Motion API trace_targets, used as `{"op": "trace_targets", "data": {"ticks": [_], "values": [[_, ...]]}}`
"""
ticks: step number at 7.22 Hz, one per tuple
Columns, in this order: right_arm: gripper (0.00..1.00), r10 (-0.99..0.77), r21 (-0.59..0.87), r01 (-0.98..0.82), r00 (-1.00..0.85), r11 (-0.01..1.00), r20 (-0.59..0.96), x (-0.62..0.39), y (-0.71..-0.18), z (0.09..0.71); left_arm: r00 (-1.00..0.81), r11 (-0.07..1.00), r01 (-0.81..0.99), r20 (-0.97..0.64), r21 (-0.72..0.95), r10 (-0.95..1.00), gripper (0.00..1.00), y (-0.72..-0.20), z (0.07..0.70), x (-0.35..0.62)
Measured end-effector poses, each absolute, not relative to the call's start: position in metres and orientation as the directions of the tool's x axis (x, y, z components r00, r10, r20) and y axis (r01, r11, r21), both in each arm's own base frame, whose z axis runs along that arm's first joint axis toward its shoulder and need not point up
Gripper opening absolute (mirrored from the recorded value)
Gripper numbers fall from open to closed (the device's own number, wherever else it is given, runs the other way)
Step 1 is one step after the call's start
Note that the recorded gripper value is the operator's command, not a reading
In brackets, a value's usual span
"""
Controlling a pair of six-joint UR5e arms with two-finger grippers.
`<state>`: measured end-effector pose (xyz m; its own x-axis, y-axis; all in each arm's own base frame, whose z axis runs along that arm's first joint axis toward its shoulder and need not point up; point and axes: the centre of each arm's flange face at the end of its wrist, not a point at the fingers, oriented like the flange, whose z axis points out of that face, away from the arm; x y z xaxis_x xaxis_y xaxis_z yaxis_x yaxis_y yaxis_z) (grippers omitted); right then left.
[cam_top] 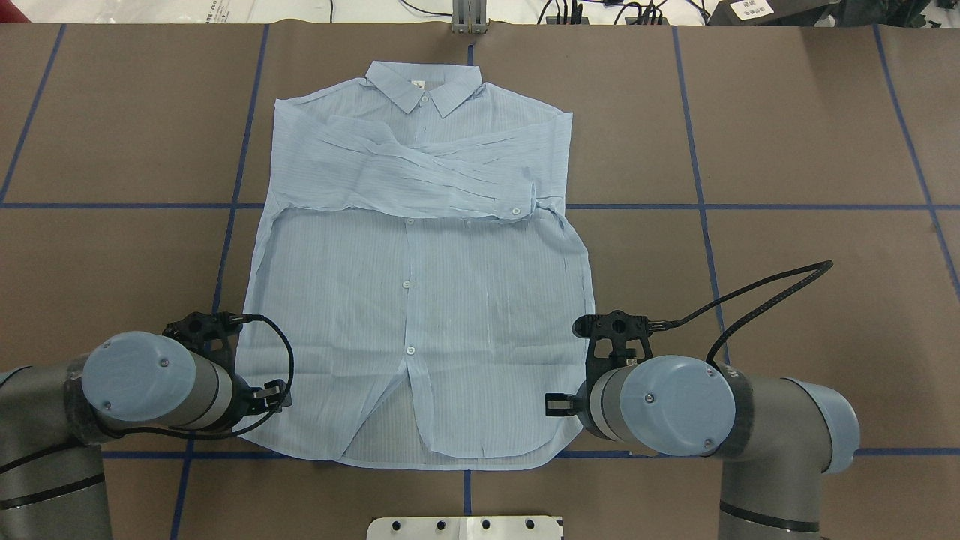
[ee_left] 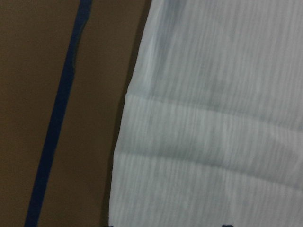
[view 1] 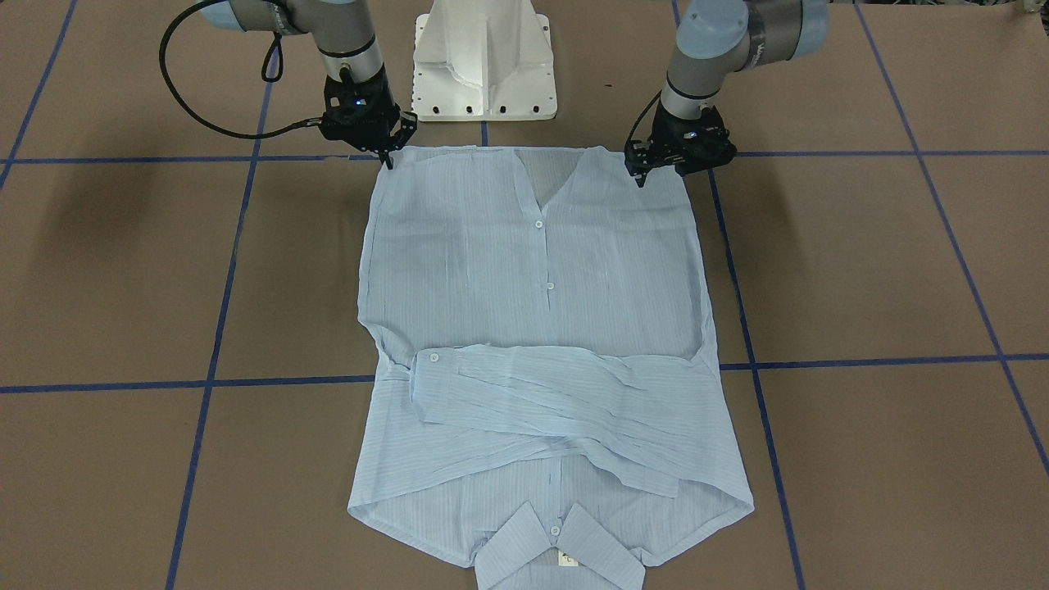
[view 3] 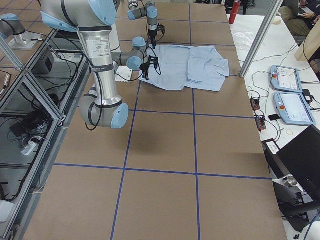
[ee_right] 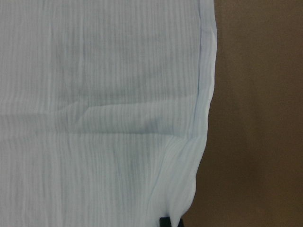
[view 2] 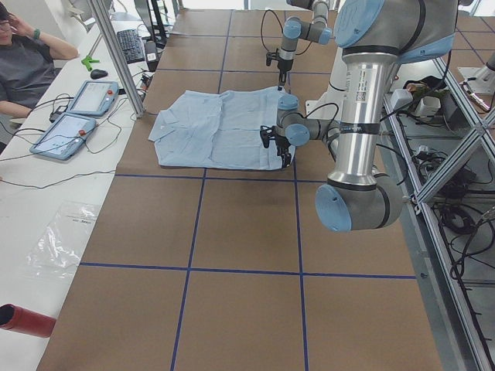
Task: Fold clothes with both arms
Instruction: 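Grasp both hem corners nearest the robot with left and right grippers, then lift the hem with both grippers and fold it toward the collar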
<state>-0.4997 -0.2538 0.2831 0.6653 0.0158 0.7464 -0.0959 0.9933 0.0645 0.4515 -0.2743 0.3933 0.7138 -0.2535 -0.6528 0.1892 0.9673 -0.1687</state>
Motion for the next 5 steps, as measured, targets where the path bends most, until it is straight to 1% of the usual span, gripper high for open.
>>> {"op": "trace_targets", "data": {"ticks": [1, 2, 3, 4, 5], "values": [[0.00, 0.018, 0.064, -0.099, 0.666, 0.993, 0.746, -0.499, -0.256, 0.283, 0.721, 0.968, 0.185, -0.645, -0.170, -0.252, 0.65, -0.271, 0.398, 0.451], [0.00, 0.020, 0.063, -0.100, 0.666, 0.993, 0.746, -0.498, -0.257, 0.284, 0.726, 0.969, 0.176, -0.643, -0.171, -0.245, 0.50, -0.266, 0.400, 0.453], [0.00, 0.021, 0.063, -0.102, 0.666, 0.993, 0.745, -0.498, -0.257, 0.284, 0.728, 0.971, 0.167, -0.643, -0.171, -0.238, 0.31, -0.261, 0.400, 0.455], [0.00, 0.022, 0.063, -0.103, 0.667, 0.993, 0.745, -0.498, -0.258, 0.284, 0.729, 0.972, 0.160, -0.644, -0.171, -0.233, 0.00, -0.258, 0.400, 0.457], [0.00, 0.024, 0.063, -0.106, 0.667, 0.992, 0.745, -0.497, -0.260, 0.285, 0.727, 0.973, 0.157, -0.647, -0.170, -0.230, 0.00, -0.257, 0.398, 0.457]]}}
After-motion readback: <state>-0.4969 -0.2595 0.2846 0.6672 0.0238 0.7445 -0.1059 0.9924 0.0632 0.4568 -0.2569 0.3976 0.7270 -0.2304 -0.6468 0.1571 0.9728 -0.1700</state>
